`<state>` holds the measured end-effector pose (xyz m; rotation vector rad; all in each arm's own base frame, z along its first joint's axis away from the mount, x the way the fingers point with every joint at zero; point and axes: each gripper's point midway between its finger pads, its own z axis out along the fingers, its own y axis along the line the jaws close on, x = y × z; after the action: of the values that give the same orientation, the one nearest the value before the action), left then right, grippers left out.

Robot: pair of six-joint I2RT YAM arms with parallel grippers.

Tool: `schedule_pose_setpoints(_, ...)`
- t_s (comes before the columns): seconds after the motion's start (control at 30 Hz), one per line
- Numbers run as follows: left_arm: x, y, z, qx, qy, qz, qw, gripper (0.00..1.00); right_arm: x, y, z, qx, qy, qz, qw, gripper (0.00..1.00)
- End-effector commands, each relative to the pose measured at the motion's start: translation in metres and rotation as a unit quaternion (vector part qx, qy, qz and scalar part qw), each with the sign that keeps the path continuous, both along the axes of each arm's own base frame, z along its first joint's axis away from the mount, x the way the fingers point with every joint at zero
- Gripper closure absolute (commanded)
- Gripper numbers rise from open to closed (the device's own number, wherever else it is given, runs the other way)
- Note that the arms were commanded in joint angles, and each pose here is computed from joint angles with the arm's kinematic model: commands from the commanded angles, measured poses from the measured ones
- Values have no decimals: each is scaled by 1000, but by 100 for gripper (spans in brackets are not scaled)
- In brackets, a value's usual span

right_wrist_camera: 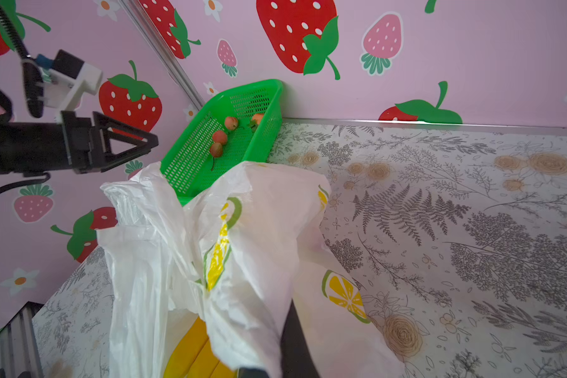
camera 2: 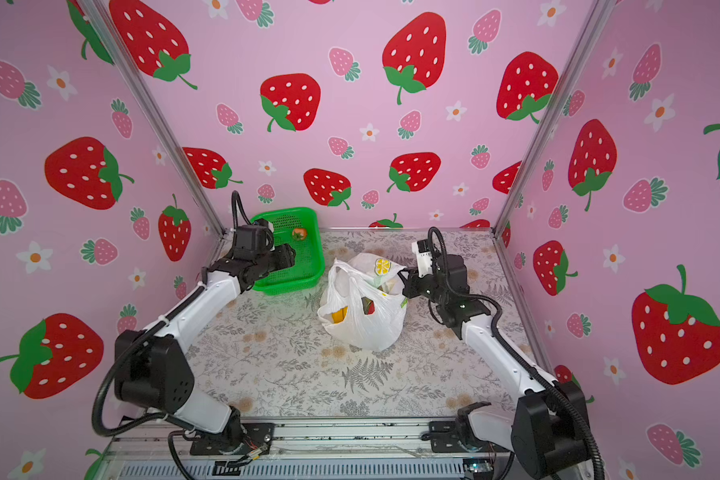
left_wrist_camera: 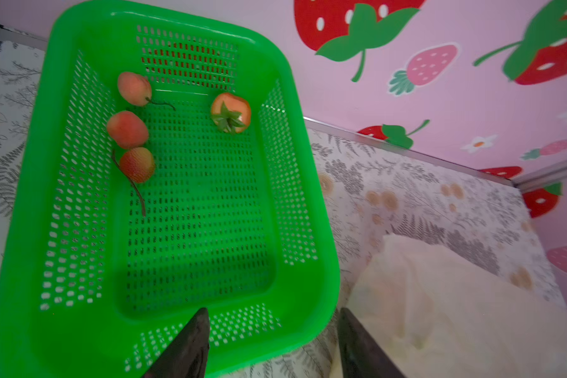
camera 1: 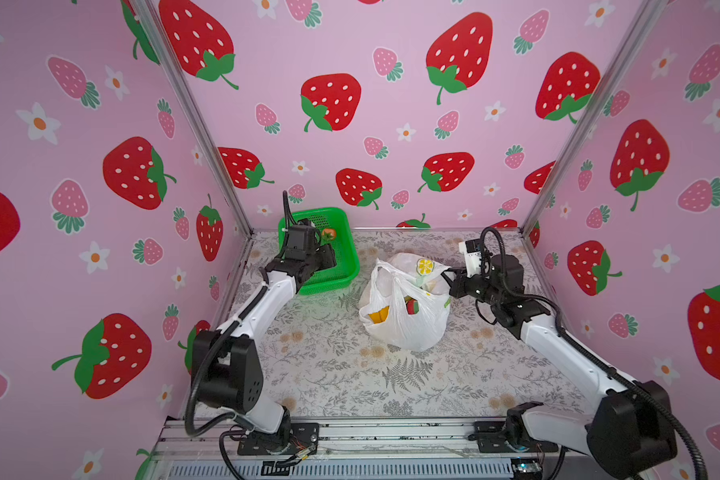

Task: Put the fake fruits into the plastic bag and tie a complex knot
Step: 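Withdraw the left gripper to the basket and grasp a red peach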

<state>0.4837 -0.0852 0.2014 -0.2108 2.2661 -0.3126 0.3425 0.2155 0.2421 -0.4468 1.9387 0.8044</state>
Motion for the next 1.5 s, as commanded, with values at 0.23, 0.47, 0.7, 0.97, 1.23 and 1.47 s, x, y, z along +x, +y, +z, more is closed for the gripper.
schedule_pose_setpoints(0.23, 111, 10, -71, -33, 58, -10, 998, 25, 4, 1, 7, 10, -34, 1, 999, 97)
schedule_pose_setpoints(0.47, 161, 12, -106, -60, 64, 2, 996, 16, 5, 1, 3, 6, -29, -2, 1000, 97)
schedule_pose_setpoints(0.7, 198, 19, -126, -93, 56, 37, 993, 16, 4, -1, 3, 2, -31, -6, 999, 97)
schedule_pose_setpoints(0.97, 224, 25, -142, -174, 33, 59, 982, 18, 3, -4, 4, -1, -34, -11, 999, 97)
schedule_pose_setpoints(1.23, 232, 19, -146, -196, 19, 49, 979, 31, 3, -3, 1, -2, -29, -9, 1000, 97)
schedule_pose_setpoints(1.47, 230, 15, -140, -204, 20, 37, 978, 44, 3, -2, -1, -2, -24, -6, 1000, 97)
